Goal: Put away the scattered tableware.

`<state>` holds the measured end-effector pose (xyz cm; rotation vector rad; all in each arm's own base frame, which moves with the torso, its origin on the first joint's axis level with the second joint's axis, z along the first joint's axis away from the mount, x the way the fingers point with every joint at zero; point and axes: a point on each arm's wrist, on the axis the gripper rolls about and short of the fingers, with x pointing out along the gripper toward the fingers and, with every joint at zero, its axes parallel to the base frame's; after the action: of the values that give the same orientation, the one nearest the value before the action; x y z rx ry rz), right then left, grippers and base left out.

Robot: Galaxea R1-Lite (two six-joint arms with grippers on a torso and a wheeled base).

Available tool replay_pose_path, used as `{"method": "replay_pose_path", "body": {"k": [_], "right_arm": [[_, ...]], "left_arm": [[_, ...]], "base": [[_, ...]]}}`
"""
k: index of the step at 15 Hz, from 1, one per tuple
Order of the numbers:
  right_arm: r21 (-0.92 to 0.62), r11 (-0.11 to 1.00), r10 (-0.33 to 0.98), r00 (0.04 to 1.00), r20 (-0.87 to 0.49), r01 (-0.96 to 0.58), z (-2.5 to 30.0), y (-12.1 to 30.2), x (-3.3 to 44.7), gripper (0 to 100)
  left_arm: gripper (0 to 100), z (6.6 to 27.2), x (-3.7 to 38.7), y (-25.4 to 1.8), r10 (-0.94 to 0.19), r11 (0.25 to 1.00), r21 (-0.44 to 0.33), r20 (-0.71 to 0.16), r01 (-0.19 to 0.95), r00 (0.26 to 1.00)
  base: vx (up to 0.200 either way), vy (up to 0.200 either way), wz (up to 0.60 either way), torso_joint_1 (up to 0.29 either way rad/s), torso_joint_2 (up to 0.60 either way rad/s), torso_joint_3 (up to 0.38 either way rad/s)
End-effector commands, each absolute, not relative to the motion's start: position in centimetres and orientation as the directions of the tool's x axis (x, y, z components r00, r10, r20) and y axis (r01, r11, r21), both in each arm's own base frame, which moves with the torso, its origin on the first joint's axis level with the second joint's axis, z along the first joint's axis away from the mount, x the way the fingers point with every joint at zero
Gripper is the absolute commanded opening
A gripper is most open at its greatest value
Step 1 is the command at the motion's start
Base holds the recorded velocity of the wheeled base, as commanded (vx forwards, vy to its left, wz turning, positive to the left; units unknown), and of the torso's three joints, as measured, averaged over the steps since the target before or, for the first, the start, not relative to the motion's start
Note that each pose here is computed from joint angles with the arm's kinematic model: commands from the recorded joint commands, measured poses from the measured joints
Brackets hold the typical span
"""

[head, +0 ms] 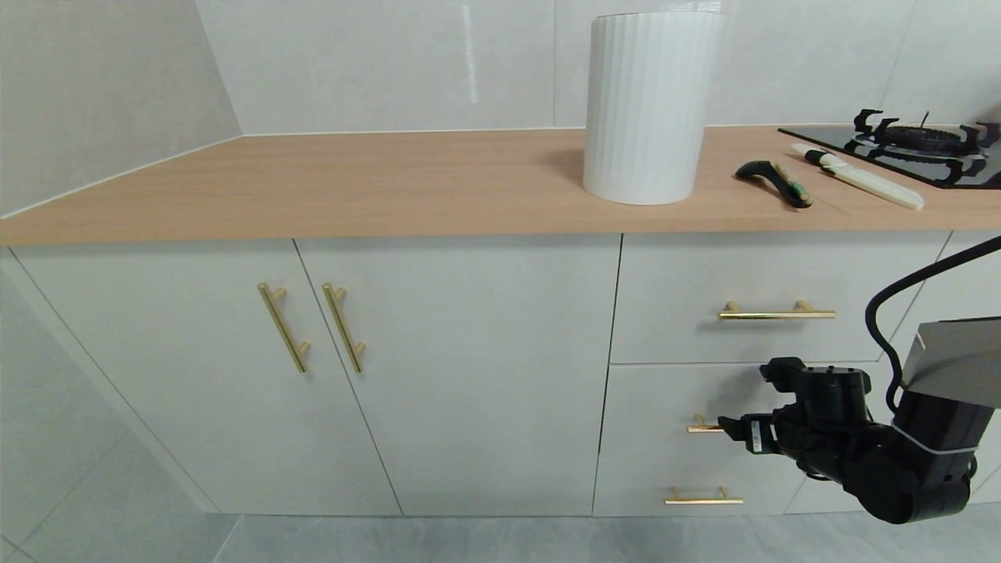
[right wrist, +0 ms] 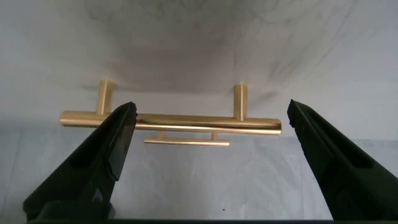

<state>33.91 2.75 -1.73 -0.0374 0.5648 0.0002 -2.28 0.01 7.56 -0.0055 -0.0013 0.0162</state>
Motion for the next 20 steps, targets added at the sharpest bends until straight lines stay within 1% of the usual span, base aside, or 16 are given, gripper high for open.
{"method": "replay_pose_path", "body": {"k": [1,6,15,20], "right_arm": [[-0.045,0.999,-0.021,0.838,-0.545,-0.004,-2.6,2.9,34.2,100],[-0.026,1.000,-0.018,0.844,-0.536,0.005,-2.7,3.1,34.4,100],[-0.031,1.000,-0.018,0.827,-0.562,0.001,-3.2,3.1,33.8,100],[-0.032,0.999,-0.015,0.824,-0.567,-0.005,-2.2,3.0,32.6,100]], "left_arm": [[100,7.6,-2.3,0.0,0.017,1.000,-0.006,0.002,-0.017,1.000],[100,7.6,-2.3,0.0,0.017,1.000,-0.006,0.002,-0.017,1.000],[100,7.6,-2.3,0.0,0.017,1.000,-0.006,0.002,-0.017,1.000],[100,7.6,-2.3,0.0,0.017,1.000,-0.006,0.002,-0.017,1.000]], "base": [[0.000,0.000,0.00,0.000,0.00,0.000],[0.000,0.000,0.00,0.000,0.00,0.000],[0.000,0.000,0.00,0.000,0.00,0.000],[0.000,0.000,0.00,0.000,0.00,0.000]]}}
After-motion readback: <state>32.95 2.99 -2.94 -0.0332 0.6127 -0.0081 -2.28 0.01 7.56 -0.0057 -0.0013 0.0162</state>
